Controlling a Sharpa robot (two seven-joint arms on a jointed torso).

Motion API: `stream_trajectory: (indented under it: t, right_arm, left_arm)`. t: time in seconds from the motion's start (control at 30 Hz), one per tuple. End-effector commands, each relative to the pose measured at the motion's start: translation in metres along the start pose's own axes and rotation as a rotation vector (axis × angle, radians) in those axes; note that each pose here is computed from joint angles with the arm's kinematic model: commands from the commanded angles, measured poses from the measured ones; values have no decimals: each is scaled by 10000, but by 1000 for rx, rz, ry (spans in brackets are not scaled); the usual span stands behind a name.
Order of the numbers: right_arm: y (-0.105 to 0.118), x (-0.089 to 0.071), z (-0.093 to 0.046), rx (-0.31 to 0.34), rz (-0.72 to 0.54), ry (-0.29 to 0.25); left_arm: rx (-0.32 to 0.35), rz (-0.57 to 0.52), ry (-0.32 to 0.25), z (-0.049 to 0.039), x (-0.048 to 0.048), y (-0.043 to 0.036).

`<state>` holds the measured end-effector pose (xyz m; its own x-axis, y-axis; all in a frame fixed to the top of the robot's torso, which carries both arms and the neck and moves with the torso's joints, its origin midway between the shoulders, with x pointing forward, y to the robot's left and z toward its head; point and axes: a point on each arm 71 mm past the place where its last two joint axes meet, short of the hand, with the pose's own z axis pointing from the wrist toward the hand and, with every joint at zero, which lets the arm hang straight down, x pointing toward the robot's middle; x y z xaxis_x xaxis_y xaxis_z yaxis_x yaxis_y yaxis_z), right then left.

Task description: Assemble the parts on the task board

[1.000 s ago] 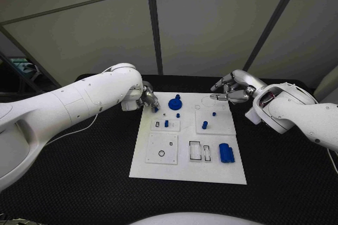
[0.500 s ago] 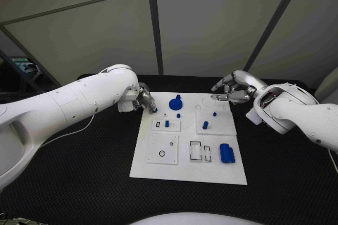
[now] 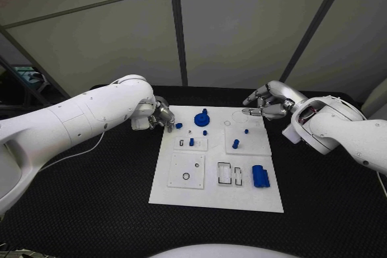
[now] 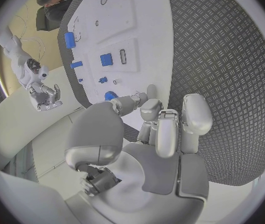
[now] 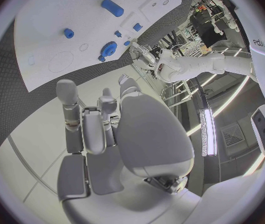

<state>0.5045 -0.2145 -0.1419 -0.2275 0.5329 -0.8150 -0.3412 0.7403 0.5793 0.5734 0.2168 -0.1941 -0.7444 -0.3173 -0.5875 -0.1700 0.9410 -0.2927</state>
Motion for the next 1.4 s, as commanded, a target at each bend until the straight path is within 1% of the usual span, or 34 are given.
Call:
stream_trajectory:
  t: [0.03,0.27,0.43,0.57,0.63,0.83,0.93,1.13,1.4]
  right_arm:
    - [6,-6,0,-4,0,3]
    - [5,-7,-1,-4,0,4]
    - [5,-6,-1,-3,0,4]
    - [8,-4,0,-3,0,4]
    - [10,-3,1,-3,1,4]
    - [15,1,2,-3,0,6]
    - [16,3,2,-2,0,7]
    - [19,5,4,-2,0,7]
    - [18,6,6,-1,0,7]
  left_arm:
    - [26,-23,11,-11,0,-16]
    - [36,-43,0,-37,-23,-7]
    - [16,-45,-21,-42,-60,-13]
    - [-19,-15,-40,-25,-73,-45]
    - [-33,-4,-43,-12,-70,-76]
    - [-63,23,-40,26,-52,-161]
    - [-79,36,-34,46,-47,-184]
    - [-107,49,-29,82,-51,-204]
    - [-118,46,-31,105,-67,-197]
